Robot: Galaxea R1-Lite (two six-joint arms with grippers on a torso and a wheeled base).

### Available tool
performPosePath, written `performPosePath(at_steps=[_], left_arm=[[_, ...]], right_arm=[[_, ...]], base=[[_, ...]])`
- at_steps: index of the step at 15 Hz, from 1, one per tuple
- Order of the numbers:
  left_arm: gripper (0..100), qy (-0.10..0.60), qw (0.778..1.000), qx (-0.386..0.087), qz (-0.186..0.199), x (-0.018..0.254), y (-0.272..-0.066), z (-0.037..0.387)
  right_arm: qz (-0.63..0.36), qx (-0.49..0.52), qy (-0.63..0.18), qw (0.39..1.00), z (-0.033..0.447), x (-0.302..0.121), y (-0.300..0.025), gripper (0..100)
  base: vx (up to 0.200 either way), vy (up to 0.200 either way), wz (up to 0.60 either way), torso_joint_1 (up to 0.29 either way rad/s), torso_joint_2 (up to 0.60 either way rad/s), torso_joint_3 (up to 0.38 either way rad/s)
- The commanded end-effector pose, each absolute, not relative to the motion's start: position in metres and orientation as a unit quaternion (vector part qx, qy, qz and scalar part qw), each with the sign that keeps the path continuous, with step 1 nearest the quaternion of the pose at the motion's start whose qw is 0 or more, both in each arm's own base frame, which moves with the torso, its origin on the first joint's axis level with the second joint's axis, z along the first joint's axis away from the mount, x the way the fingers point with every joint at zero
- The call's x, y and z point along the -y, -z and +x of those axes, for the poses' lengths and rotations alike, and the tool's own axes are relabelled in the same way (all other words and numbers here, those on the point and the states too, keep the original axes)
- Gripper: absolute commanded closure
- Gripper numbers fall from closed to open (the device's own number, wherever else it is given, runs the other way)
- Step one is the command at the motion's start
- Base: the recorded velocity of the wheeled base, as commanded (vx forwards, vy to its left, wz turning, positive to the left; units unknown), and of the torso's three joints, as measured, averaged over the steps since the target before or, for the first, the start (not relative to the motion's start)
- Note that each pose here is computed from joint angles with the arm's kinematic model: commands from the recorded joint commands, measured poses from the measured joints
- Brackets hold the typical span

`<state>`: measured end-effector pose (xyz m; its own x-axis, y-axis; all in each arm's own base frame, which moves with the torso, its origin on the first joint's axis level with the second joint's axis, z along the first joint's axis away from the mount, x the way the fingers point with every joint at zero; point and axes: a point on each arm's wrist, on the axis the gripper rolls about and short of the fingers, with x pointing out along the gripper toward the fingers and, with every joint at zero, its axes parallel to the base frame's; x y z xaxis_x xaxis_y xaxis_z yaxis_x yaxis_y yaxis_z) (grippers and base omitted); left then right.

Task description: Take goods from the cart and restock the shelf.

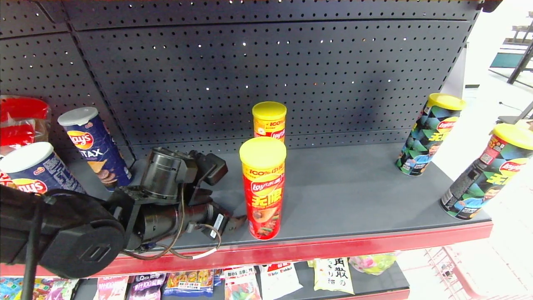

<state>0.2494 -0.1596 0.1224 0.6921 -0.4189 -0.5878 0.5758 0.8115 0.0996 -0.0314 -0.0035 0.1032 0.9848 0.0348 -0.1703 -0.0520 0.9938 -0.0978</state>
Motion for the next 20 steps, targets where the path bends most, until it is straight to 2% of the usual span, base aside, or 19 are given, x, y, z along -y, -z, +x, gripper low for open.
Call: performPosePath(at_steps=[1,4,6,7,8,11,13,14,15,16,17,18,19,20], left_arm=[[0,0.27,0.909,-0.283,0.14,0.156,-0.123,0.246],[0,0.246,0.925,-0.262,0.124,0.116,-0.141,0.207],[0,0.221,0.944,-0.222,0.107,0.081,-0.16,0.165],[0,0.214,0.948,-0.212,0.102,0.073,-0.164,0.155],[0,0.189,0.959,-0.19,0.092,0.048,-0.174,0.119],[0,0.148,0.973,-0.164,0.069,0.009,-0.179,0.029],[0,0.101,0.98,-0.166,0.049,-0.006,-0.166,-0.018],[0,0.041,0.983,-0.175,0.04,-0.012,-0.143,-0.049],[0,0.009,0.982,-0.183,0.035,-0.013,-0.127,-0.065],[0,0.004,0.982,-0.188,0.034,-0.013,-0.124,-0.067],[0,-0.043,0.979,-0.2,-0.006,-0.013,-0.121,-0.067],[0,-0.055,0.979,-0.194,-0.025,-0.013,-0.116,-0.06],[0,-0.051,0.985,-0.161,-0.041,-0.011,-0.105,-0.047],[0,-0.043,0.99,-0.125,-0.047,-0.009,-0.093,-0.032]], right_arm=[[-0.051,-0.089,-0.022,0.994,-0.031,0.004,-0.101,0],[-0.055,-0.104,-0.024,0.993,-0.029,0.003,-0.093,0],[-0.052,-0.103,-0.037,0.993,-0.028,0.003,-0.092,0],[-0.052,-0.102,-0.043,0.992,-0.028,0.002,-0.092,0],[-0.05,-0.101,-0.054,0.992,-0.028,0.002,-0.092,0],[-0.056,-0.1,-0.049,0.992,-0.028,0.002,-0.092,0],[-0.044,-0.102,-0.041,0.993,-0.028,0.002,-0.092,0],[-0.042,-0.102,-0.021,0.994,-0.028,0.003,-0.092,0],[-0.042,-0.103,-0.005,0.994,-0.028,0.004,-0.093,0],[-0.043,-0.105,-0.004,0.994,-0.028,0.004,-0.093,0],[-0.042,-0.119,0.033,0.991,-0.025,0.003,-0.094,0],[-0.042,-0.118,0.055,0.991,-0.026,0.002,-0.094,0],[-0.036,-0.101,0.051,0.993,-0.029,0.001,-0.092,0],[-0.027,-0.063,-0.006,0.998,-0.035,-0.001,-0.09,0]], base=[[0.0,0.0,0.0,0.0,0.0,0.0],[0.0,0.0,0.0,0.0,0.0,0.0],[0.0,0.0,0.0,0.0,0.0,0.0],[0.0,0.0,0.0,0.0,0.0,0.0],[0.0,0.0,0.0,0.0,0.0,0.0],[0.0,0.0,0.0,0.0,0.0,0.0],[0.0,0.0,0.0,0.0,0.0,0.0],[0.0,0.0,0.0,0.0,0.0,0.0],[0.0,0.0,0.0,0.0,0.0,0.0],[0.0,0.0,0.0,0.0,0.0,0.0],[0.0,0.0,0.0,0.0,0.0,0.0],[0.0,0.0,0.0,0.0,0.0,0.0],[0.0,0.0,0.0,0.0,0.0,0.0],[0.0,0.0,0.0,0.0,0.0,0.0]])
